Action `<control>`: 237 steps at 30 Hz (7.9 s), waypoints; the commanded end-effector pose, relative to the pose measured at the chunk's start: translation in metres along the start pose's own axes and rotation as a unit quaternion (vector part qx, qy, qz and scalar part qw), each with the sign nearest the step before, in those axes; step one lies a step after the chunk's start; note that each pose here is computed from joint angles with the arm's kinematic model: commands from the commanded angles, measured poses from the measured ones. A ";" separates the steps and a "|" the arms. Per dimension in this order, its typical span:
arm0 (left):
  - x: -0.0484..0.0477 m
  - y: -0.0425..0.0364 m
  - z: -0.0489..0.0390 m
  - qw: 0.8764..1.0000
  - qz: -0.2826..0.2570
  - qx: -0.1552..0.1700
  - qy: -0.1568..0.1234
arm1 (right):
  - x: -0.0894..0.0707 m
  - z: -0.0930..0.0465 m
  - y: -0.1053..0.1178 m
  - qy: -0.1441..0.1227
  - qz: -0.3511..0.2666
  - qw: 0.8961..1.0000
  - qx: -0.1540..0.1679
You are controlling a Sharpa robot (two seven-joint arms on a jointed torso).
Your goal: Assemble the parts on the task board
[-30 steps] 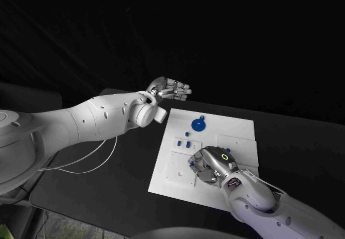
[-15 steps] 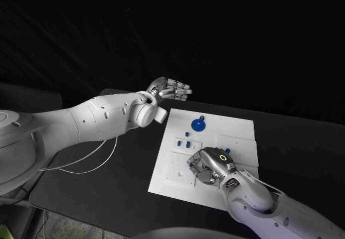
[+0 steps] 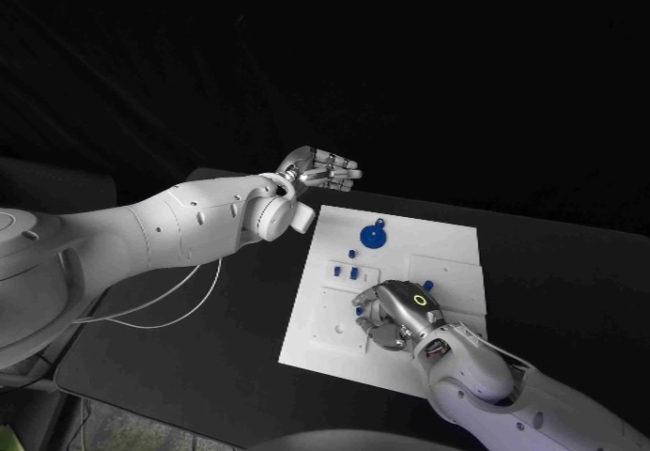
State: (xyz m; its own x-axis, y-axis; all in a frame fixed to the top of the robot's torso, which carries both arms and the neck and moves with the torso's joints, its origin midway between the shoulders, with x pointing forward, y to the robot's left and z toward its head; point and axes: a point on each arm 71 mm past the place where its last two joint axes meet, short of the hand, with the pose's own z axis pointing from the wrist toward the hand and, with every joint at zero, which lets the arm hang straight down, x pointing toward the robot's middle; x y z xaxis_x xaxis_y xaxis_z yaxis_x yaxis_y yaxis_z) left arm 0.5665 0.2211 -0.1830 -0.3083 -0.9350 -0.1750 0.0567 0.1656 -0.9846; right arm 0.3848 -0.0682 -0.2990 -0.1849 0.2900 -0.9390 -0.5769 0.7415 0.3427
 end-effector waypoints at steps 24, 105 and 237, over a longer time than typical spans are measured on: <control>-0.0045 -0.0001 -0.0021 1.000 -0.004 -0.001 0.004 | -0.035 -0.011 -0.002 -0.025 0.054 0.998 0.013; -0.0130 0.0027 -0.0039 1.000 -0.003 -0.008 -0.001 | -0.082 -0.006 -0.080 0.073 -0.079 0.984 0.140; 0.0024 0.0056 0.0066 1.000 -0.005 -0.017 0.013 | -0.004 0.018 0.059 0.133 -0.098 0.986 -0.036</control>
State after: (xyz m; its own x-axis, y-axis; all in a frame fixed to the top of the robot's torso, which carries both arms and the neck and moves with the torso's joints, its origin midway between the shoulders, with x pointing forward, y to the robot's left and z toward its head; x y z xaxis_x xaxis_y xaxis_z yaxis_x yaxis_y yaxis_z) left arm 0.5728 0.2200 -0.1896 -0.3187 -0.9317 -0.1744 0.0204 0.1772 -0.9840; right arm 0.3680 -0.0155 -0.2704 -0.2589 0.0104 -0.9659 -0.6701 0.7182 0.1874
